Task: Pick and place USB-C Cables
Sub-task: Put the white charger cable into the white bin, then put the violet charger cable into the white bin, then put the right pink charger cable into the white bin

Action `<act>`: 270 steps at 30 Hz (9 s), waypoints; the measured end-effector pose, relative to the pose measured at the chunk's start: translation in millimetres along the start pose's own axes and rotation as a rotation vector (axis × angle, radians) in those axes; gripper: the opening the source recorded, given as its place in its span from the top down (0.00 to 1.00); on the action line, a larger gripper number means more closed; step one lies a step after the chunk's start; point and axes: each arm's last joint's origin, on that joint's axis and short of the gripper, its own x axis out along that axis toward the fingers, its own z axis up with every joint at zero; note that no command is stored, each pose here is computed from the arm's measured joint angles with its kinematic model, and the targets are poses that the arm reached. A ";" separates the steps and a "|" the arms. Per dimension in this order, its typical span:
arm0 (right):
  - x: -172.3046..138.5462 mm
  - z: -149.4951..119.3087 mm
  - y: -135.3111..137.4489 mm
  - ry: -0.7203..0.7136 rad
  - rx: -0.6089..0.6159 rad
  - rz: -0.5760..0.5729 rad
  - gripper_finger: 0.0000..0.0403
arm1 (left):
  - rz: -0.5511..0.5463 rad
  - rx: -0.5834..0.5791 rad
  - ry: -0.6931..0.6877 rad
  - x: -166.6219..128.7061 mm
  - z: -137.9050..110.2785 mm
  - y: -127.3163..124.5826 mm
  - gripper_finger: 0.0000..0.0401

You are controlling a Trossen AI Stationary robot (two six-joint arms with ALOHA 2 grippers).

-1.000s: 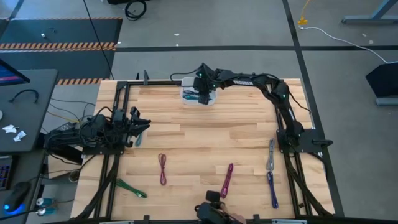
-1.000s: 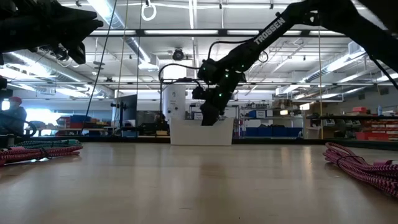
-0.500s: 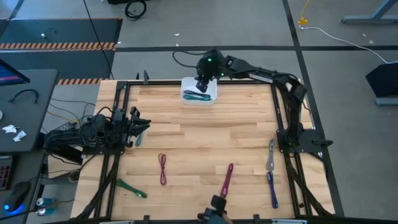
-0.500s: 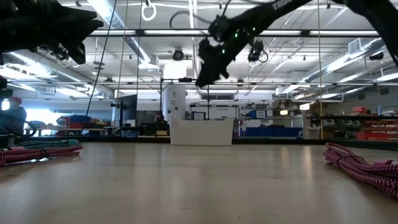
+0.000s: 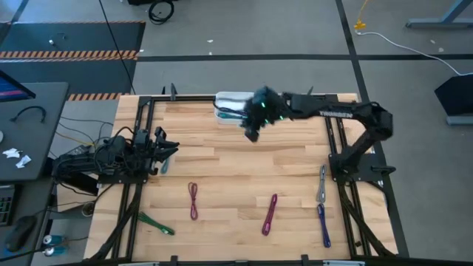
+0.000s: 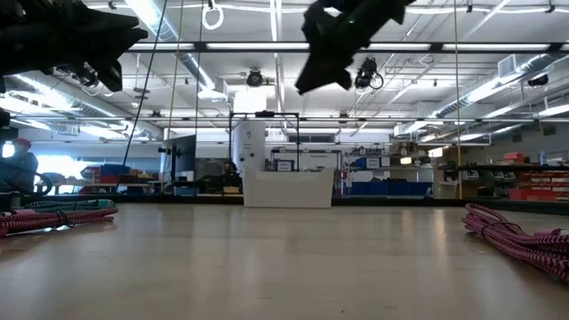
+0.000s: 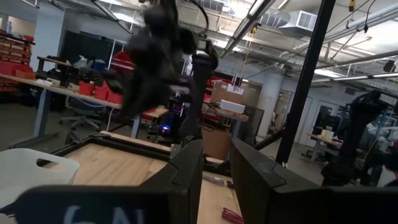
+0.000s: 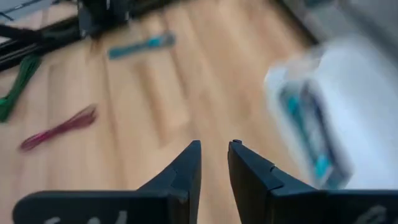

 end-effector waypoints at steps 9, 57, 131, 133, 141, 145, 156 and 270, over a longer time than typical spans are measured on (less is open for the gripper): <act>-20.6 -87.8 45.8 0.249 0.417 0.163 0.80 | 0.000 0.001 0.000 0.0 0.0 0.0 0.77; -57.5 -322.8 41.5 0.765 1.096 -0.538 0.77 | 0.005 0.085 0.012 0.0 -1.1 0.4 0.78; 54.5 71.1 -98.9 0.078 -0.132 -0.179 0.61 | 0.122 -0.028 -0.021 -0.2 -0.4 3.8 0.78; 44.0 67.5 -77.8 0.046 -0.107 -0.134 0.64 | 0.122 -0.027 -0.022 -0.2 -0.3 3.8 0.77; 12.2 -18.4 20.1 0.082 0.114 -0.096 0.75 | 0.122 -0.028 -0.021 -0.2 -0.4 3.8 0.77; -11.6 -69.6 54.2 0.214 0.395 -0.025 0.77 | 0.122 -0.028 -0.021 -0.2 -0.3 3.8 0.77; -68.6 -197.8 115.5 0.860 0.956 -0.126 0.58 | 0.159 -0.026 -0.018 -0.4 -1.2 5.1 0.79; -24.1 10.1 43.3 0.274 -0.251 0.107 0.75 | 0.488 -0.068 -0.082 -3.7 -3.1 15.0 0.84</act>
